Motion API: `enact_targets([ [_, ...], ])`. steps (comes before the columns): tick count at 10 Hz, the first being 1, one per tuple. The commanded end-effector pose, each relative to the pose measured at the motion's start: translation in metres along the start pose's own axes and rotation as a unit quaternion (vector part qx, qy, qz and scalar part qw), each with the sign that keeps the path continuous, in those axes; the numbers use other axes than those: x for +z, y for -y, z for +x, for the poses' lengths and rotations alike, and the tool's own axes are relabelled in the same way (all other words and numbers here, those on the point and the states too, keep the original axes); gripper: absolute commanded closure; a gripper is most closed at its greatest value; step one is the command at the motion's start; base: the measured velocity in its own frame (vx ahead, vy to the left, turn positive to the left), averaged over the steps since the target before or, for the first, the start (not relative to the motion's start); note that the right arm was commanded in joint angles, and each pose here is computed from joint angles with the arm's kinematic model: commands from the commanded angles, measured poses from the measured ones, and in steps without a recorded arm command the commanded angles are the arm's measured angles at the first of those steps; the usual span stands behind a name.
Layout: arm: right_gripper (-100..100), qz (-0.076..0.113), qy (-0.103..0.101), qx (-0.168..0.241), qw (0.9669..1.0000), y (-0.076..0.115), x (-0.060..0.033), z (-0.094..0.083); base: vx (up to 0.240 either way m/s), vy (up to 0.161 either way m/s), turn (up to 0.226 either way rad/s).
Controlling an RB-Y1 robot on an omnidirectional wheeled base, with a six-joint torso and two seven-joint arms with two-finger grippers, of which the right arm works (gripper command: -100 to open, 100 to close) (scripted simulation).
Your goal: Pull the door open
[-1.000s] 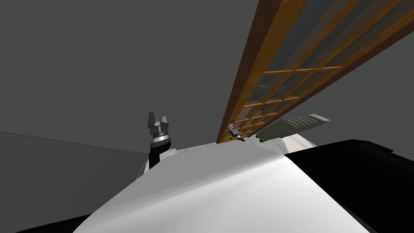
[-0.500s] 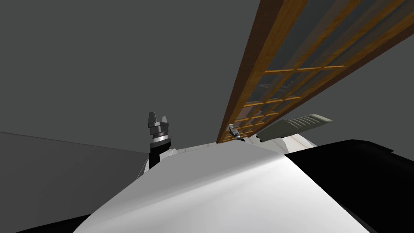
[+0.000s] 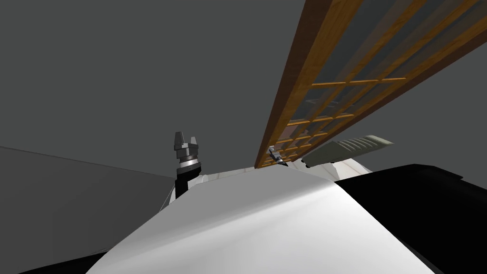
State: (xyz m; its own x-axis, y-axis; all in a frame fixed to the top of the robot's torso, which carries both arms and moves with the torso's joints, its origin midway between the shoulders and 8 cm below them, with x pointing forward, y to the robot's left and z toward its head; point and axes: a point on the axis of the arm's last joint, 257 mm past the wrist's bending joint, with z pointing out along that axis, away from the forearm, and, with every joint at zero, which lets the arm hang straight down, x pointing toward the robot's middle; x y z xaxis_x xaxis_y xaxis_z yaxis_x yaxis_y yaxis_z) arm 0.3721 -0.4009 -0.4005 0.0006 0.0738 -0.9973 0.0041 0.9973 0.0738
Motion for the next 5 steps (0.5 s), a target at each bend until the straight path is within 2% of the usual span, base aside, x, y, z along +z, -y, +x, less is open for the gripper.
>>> enact_targets([
  [1, 100, 0.002, 0.001, 0.017, 0.9999, -0.0001, 0.0002, -0.0001, -0.043, -0.018, 0.034],
  [5, 100, 0.008, 0.005, 0.07, 0.9975, 0.0015, 0.0022, -0.0017, -0.047, -0.015, 0.051],
])
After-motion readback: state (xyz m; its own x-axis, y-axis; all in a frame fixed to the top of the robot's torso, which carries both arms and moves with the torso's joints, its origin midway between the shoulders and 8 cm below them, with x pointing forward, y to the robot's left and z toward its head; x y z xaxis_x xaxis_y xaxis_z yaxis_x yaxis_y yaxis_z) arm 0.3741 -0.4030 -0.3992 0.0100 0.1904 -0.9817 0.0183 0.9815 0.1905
